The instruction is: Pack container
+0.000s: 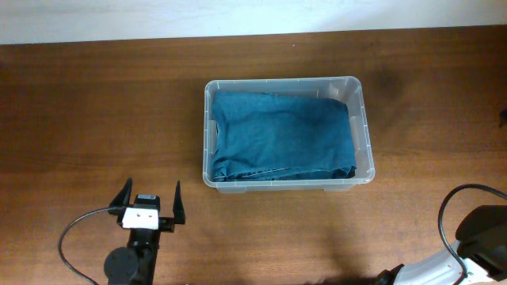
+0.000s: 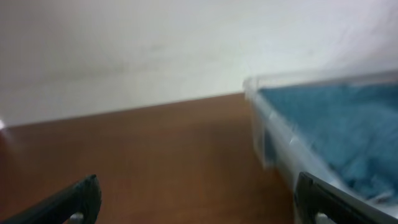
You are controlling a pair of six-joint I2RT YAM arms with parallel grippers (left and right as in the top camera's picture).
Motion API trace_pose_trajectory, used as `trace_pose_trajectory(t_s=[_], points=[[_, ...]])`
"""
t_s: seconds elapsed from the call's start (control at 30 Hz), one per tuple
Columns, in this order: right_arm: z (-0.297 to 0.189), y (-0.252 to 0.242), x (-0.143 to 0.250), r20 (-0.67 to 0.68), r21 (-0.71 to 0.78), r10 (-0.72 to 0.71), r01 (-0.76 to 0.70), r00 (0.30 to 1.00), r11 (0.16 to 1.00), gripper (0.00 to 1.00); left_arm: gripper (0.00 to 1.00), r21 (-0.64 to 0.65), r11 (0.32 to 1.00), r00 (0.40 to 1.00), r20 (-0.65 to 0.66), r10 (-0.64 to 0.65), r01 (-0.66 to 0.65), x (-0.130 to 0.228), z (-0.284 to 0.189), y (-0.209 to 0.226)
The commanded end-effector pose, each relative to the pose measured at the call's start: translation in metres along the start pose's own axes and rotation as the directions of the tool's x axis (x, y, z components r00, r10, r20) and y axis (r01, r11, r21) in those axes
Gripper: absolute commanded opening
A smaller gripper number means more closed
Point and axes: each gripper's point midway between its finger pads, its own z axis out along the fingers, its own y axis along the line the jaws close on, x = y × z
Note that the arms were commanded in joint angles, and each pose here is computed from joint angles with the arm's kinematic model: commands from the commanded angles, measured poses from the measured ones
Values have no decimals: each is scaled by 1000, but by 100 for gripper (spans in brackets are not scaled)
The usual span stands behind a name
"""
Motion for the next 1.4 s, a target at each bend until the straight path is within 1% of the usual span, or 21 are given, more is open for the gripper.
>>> trace_pose_trajectory(t_s=[0.0,0.2,1.37], points=[[-8,-2,2,17,-3,0,0,1000,1000,98,99,-22,999,999,-21,32,-33,8,0,6],[-8,-2,2,17,-3,0,0,1000,1000,98,99,-89,996,999,-31,25,-28,10,-1,23],[-7,3,3,18,-6,-14,14,1000,1000,98,100,-79,996,999,-27,27,-29,9,-1,21]])
